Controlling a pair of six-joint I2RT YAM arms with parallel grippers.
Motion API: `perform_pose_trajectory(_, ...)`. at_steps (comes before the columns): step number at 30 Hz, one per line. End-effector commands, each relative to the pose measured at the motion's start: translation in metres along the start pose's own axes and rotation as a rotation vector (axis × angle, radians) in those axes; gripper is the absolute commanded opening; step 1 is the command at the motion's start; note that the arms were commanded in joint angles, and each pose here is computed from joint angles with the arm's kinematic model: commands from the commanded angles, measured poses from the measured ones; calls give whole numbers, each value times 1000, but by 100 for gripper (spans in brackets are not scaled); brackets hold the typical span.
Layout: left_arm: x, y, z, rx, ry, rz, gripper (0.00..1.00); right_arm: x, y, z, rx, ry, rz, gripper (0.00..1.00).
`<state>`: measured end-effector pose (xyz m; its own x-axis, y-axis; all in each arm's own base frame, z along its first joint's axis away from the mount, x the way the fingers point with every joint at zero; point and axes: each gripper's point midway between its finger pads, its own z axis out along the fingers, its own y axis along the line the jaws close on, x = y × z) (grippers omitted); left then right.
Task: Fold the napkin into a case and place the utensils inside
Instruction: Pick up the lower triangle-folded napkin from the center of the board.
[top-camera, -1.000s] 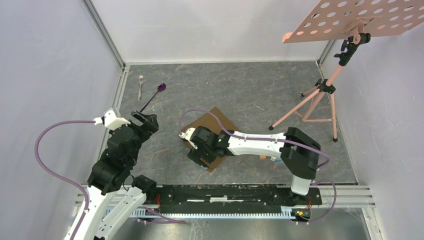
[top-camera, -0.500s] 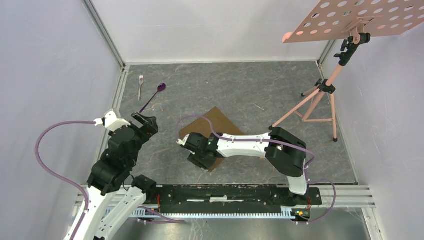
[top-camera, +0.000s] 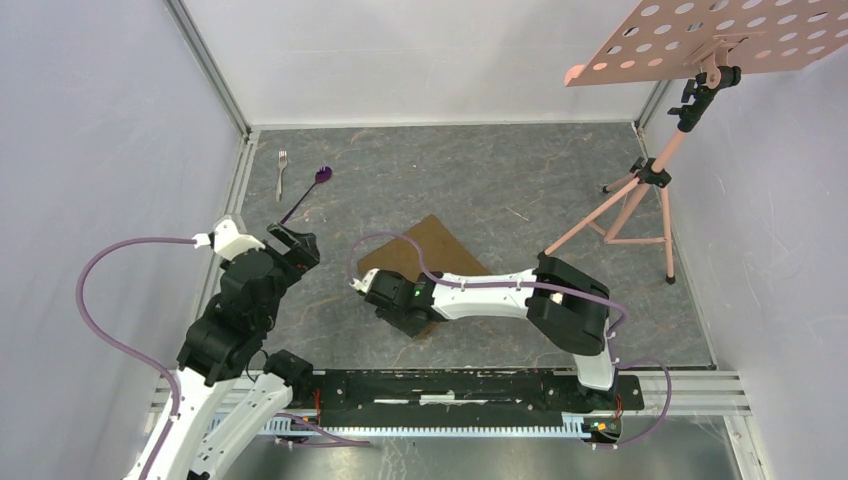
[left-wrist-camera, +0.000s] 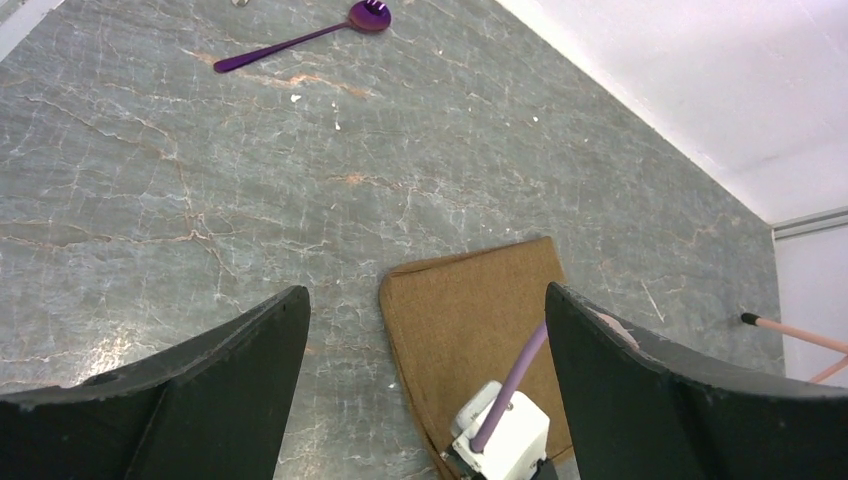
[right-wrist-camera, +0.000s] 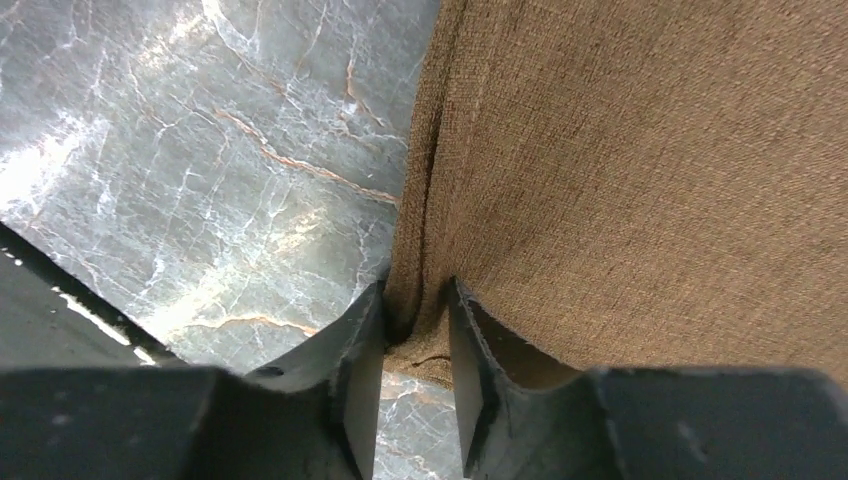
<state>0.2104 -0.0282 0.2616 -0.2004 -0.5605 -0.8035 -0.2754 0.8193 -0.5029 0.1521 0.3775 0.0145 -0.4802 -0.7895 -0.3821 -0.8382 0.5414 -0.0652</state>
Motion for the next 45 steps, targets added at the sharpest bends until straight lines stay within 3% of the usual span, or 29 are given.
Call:
perform_pose_trajectory(1,0,-4,5,-8,18,33,94,20,-24,15,143,4,-2,28)
perform_pose_trajectory(6,15,0,10,-40,68,27,93,-4,-16,-5,57,-134,42,0)
perform_pose_trajectory(12,59,23,25,-210,212,0,92,-23,-7,-29,-205,-308,199,0)
perform_pose_trajectory(16,94,30,33,-293,311,-94,98,-23,-8,-34,-304,-344,259,0)
perform_pose_trajectory(24,183,-10,53,-199,646,-305,100,-15,-9,-38,-432,-374,347,0)
perform_pose_trajectory(28,210,-16,61,-197,745,-418,100,-12,-12,-43,-483,-393,387,0)
perform_pose_trajectory(35,230,-21,80,-153,795,-543,99,-12,-16,-50,-547,-425,434,0)
perform_pose_trajectory(45,245,2,95,-132,771,-594,83,-10,-23,-56,-579,-461,472,0)
